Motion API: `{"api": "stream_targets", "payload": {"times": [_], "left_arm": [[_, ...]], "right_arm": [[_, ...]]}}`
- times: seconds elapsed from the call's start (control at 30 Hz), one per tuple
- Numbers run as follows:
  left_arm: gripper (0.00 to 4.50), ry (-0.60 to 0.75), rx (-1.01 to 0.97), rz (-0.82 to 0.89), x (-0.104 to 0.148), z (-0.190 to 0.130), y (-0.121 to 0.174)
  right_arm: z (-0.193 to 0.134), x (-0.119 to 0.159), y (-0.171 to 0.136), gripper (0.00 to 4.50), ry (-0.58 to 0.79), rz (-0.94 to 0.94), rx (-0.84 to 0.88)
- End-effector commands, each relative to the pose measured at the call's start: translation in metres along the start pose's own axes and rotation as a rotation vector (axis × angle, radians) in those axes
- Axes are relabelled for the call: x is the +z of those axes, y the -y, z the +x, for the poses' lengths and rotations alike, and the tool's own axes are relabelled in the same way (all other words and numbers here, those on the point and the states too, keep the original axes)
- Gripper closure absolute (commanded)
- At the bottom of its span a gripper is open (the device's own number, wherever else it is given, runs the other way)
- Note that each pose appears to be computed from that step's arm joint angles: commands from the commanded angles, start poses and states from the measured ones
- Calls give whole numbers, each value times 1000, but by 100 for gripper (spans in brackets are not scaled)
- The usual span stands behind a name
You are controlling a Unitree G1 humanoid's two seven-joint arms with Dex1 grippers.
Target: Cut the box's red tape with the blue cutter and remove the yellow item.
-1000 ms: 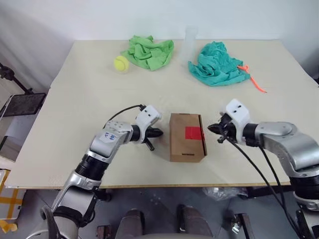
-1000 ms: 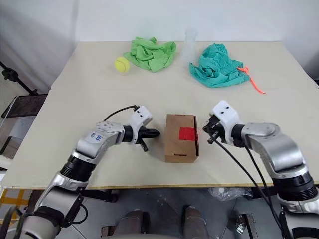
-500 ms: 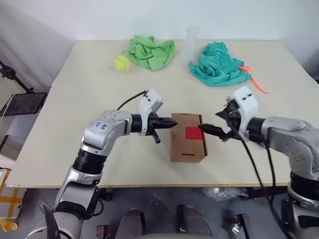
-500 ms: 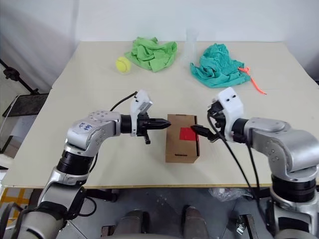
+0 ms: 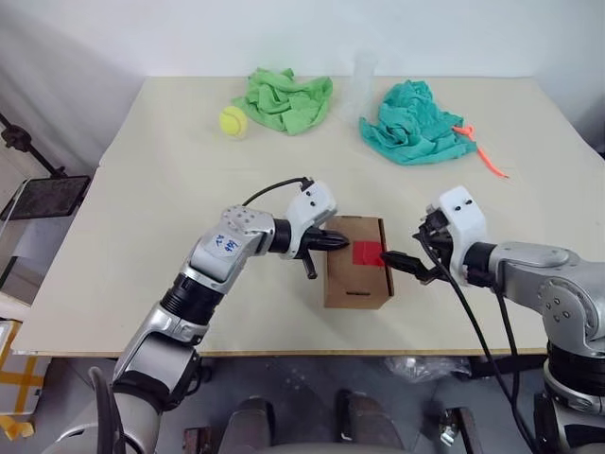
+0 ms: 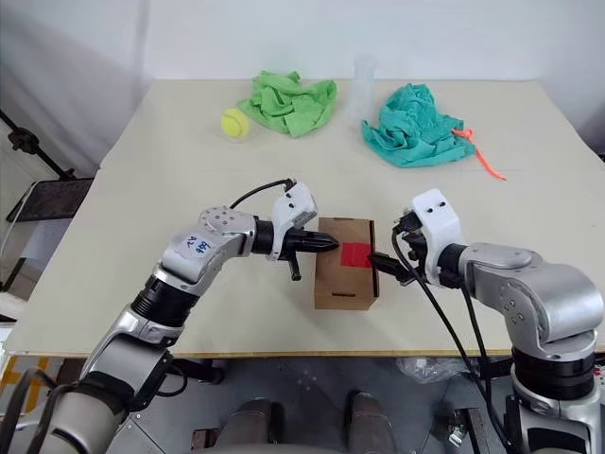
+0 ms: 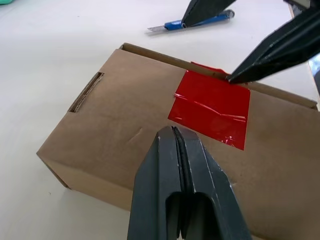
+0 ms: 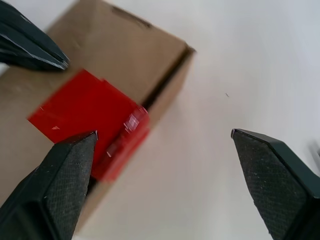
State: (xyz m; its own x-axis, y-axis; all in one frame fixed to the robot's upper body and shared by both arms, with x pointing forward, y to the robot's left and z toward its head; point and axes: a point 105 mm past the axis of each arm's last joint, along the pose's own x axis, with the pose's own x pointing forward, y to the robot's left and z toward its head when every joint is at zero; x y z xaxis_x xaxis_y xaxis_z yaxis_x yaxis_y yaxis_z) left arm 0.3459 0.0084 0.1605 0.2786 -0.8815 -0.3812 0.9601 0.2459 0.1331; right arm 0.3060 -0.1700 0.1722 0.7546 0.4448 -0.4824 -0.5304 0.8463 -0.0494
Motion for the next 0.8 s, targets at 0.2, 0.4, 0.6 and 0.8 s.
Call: {"api": "stream_targets", "payload": {"times": [0.2,0.4,0.6,0.8], "left_arm": [[450,-95,-20,-8,-23,4,3],[450,-98,-7,-12,-24,3,1],[450,-100,0,-22,-26,1,1],[450,-97,4,-33,-26,0,2]], "right_arm": [[-6,-15,5,4,-33,-35,-28],[-1,-29,3,4,-71,-42,-9],[0,-54,12,4,-163,-89,-33],[-2,-72,22,4,-236,-152,-46]]}}
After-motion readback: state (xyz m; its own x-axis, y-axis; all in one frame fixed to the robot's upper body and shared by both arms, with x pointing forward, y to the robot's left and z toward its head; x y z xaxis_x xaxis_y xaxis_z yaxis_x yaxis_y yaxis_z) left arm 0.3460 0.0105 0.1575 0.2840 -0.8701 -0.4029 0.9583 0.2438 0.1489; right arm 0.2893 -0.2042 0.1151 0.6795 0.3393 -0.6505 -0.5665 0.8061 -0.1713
